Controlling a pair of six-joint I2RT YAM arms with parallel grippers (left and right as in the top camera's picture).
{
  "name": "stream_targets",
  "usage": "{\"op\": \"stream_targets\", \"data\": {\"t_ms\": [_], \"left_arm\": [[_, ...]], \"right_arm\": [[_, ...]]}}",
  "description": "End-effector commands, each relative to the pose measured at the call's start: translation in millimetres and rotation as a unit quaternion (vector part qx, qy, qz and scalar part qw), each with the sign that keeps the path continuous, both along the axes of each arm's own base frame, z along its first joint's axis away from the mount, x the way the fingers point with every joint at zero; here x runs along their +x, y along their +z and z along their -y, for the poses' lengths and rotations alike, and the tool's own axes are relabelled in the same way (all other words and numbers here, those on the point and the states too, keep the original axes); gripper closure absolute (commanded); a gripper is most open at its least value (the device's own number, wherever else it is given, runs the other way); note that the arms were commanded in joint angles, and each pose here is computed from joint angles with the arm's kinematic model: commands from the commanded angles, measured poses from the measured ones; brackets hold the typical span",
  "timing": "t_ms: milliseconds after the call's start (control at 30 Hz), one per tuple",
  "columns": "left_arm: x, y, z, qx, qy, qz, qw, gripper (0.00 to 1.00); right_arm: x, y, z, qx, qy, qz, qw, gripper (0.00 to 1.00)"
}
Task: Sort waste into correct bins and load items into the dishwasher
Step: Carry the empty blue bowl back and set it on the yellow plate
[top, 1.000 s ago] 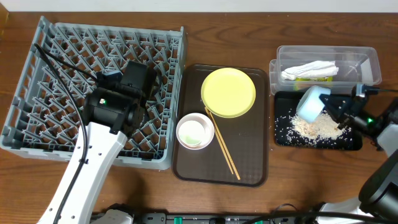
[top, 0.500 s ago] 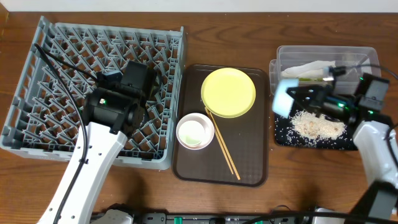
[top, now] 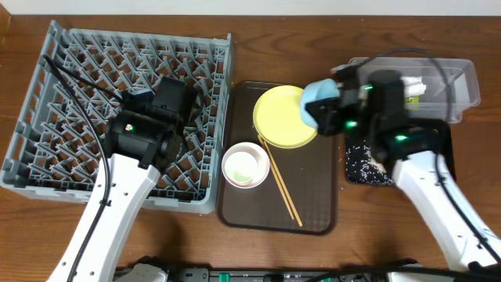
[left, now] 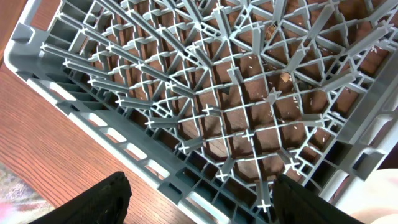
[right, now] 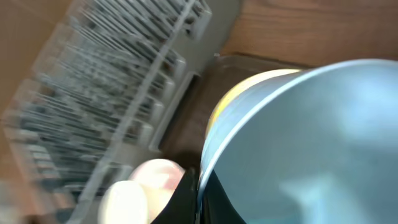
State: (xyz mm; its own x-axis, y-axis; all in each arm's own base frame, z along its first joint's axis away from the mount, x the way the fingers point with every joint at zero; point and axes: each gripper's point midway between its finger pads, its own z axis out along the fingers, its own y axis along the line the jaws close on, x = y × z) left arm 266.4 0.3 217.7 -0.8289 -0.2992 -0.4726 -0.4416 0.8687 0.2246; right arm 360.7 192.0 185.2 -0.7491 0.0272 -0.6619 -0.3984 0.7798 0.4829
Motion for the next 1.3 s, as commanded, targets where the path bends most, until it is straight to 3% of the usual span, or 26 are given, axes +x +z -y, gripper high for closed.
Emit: {"op": "stream_targets", "data": {"t_ms": [0,167,367,633,967,1133,1267], "left_arm": [[2.1,4.7,-2.2,0.002,0.006,0.007,1.0,0.24],[2.1,4.7,-2.2,0.002,0.006,0.008,1.0,0.24],[2.1,4.7,-2.2,0.002,0.006,0.008,1.0,0.24],[2.1,4.7,-2.2,0.002,0.006,0.008,1.0,0.24],[2.1,4.6,-2.1,0.001,0.006,0.007,1.0,0.24],[2.5,3.6,0.6,-0.006,0.004,0.007,1.0,0.24],[5.9,-2.2,19.3,-0.061,-0.01,0.006,0.998,0.24]], "right_arm": [[17.6,-19.1,1.9,-0.153,0.0,0.081,0.985,0.99],[19.8,-59.4,-20.9,-0.224,0.029,0.087,0.97,0.99],[16.4,-107.4,-43.6,-0.24,0.062,0.058,0.967,0.99],[13.9,-131.9,-56.4,-0.246,0.078,0.049,0.965,0.98],[11.0,-107.7,-56.4,-0.234,0.073,0.062,0.968,0.71],[2.4,-67.9,-47.5,-0.217,0.059,0.076,0.972,0.65],[-10.4,-43.7,-32.2,-0.208,0.041,0.067,0.975,0.62]]}}
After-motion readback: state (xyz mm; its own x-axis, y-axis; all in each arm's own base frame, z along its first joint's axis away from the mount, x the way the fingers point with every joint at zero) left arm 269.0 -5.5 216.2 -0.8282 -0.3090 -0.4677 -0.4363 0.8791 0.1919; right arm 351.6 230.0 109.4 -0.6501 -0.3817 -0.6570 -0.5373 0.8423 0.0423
